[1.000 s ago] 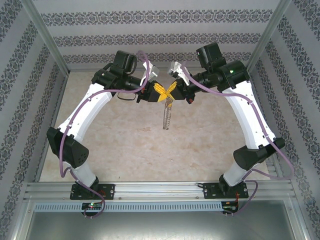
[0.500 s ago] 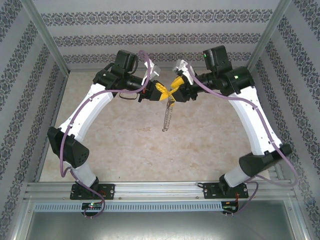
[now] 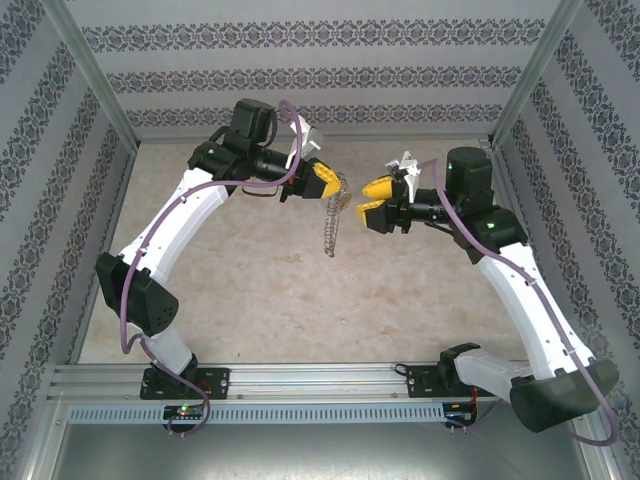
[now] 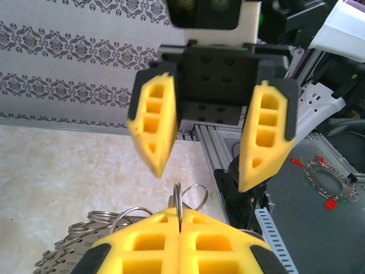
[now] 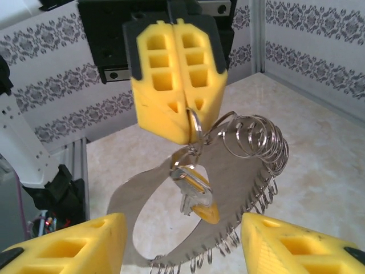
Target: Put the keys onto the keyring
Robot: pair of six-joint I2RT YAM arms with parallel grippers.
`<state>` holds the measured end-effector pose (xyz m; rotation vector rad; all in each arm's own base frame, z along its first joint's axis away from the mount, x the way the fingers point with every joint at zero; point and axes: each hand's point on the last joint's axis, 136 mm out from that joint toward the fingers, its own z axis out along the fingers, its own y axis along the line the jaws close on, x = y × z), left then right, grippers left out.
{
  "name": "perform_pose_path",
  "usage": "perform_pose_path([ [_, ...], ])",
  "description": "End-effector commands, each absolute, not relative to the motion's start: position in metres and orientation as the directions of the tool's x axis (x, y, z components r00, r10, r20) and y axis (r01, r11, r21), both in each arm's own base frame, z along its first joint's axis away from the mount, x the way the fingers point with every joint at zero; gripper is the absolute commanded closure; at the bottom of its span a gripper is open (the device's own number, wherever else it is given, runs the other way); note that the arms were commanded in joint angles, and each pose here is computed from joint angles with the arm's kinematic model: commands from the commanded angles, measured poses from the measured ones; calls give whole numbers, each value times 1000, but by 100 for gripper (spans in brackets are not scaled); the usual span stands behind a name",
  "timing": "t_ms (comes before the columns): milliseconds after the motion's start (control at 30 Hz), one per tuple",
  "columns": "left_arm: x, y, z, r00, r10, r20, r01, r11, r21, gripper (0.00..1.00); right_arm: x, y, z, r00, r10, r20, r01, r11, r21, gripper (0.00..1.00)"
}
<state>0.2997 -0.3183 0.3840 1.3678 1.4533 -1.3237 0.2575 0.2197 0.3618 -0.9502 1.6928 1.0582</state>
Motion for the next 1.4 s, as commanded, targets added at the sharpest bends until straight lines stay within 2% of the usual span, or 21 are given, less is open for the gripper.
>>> perform_pose_path([
  [0,286,-318,405,-109,182,-977,981,-136,-135,100,256,232,375,-263,-92,-960,-937,263,231,44],
  [333,283,-317,409,-107,172,-979,980,-150,-133,100,270,251,365,-275,-106,-956,-939,243,243,44],
  [400,283,-317,408,-107,173,-979,980,-151,-134,100,272,251,362,-281,-108,-953,-937,245,249,50],
  [600,282,-316,409,-100,172,-980,982,-144,-125,100,269,248,351,-304,-118,-945,-930,254,267,80],
  [733,282,-316,410,-95,169,-981,983,-141,-120,100,266,245,345,-319,-125,-939,-925,259,279,96],
  [800,283,-316,410,-95,167,-981,983,-138,-118,100,266,245,341,-328,-133,-935,-921,266,285,100],
  [1067,285,-317,410,-98,160,-982,984,-131,-120,100,259,259,334,-333,-172,-927,-926,247,286,100],
  [1233,287,-317,409,-99,160,-982,985,-123,-120,100,260,269,326,-295,-244,-924,-924,319,210,100],
  [1267,287,-317,409,-100,160,-982,986,-120,-120,100,258,271,325,-286,-261,-922,-927,320,197,96],
  [1300,287,-317,409,-101,160,-982,985,-120,-121,100,257,271,323,-285,-272,-919,-927,322,192,85],
  [1333,287,-317,409,-101,160,-982,986,-119,-120,100,257,270,321,-287,-280,-916,-924,334,187,69],
  [1367,288,-317,408,-102,161,-982,986,-118,-121,100,259,266,319,-289,-286,-913,-917,355,179,58],
])
